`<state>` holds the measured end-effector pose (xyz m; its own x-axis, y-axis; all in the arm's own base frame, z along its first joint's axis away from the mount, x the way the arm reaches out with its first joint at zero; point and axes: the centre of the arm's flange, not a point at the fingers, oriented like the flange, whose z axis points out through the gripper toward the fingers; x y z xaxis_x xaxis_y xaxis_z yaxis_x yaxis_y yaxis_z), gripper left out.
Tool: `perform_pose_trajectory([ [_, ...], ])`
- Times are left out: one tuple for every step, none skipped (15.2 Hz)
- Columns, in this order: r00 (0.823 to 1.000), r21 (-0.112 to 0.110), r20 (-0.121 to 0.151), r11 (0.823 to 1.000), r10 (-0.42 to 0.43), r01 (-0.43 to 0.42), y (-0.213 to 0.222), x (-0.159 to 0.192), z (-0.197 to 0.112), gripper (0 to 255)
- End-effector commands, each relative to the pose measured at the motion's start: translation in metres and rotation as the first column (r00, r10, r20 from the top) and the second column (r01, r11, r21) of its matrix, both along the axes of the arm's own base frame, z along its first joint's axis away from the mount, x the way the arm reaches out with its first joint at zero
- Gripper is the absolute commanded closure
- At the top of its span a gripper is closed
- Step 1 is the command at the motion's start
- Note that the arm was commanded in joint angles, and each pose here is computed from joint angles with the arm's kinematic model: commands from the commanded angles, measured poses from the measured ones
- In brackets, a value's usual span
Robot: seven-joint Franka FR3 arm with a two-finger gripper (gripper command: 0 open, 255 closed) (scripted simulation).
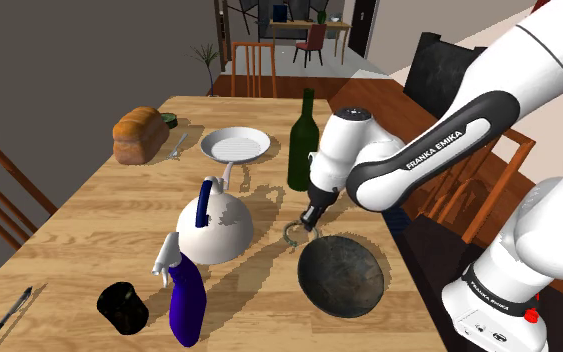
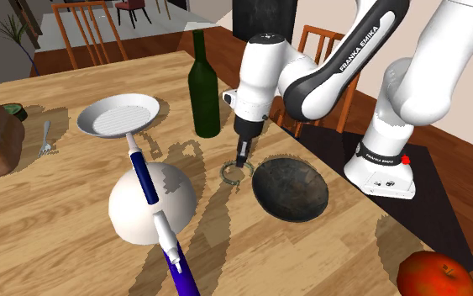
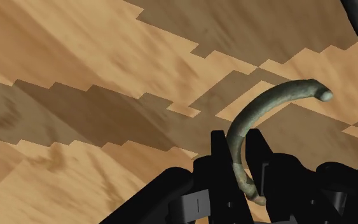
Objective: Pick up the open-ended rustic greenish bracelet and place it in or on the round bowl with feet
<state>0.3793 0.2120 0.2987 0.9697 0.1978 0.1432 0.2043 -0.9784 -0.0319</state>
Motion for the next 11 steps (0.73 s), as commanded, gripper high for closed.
perform_pose_trajectory([
  [1.000, -0.001, -0.004, 1.000, 0.002, -0.002, 0.000, -0.001, 0.007, 255],
  [1.000, -0.001, -0.004, 1.000, 0.002, -0.002, 0.000, -0.001, 0.012, 255],
  [1.000, -0.001, -0.004, 1.000, 0.002, -0.002, 0.000, -0.001, 0.017, 255],
  [1.000, -0.001, -0.004, 1.000, 0.002, -0.002, 0.000, -0.001, 0.022, 255],
  [1.000, -0.001, -0.004, 1.000, 0.002, -0.002, 0.000, -0.001, 0.028, 255],
  [1.000, -0.001, -0.004, 1.000, 0.002, -0.002, 0.000, -0.001, 0.033, 255],
  [1.000, -0.001, -0.004, 1.000, 0.002, -0.002, 0.000, -0.001, 0.038, 255],
  [1.000, -0.001, -0.004, 1.000, 0.002, -0.002, 0.000, -0.001, 0.044, 255],
  [1.000, -0.001, -0.004, 1.000, 0.002, -0.002, 0.000, -0.001, 0.049, 255],
  [1.000, -0.001, -0.004, 1.000, 0.002, -0.002, 0.000, -0.001, 0.054, 255],
  [1.000, -0.001, -0.004, 1.000, 0.002, -0.002, 0.000, -0.001, 0.059, 255],
])
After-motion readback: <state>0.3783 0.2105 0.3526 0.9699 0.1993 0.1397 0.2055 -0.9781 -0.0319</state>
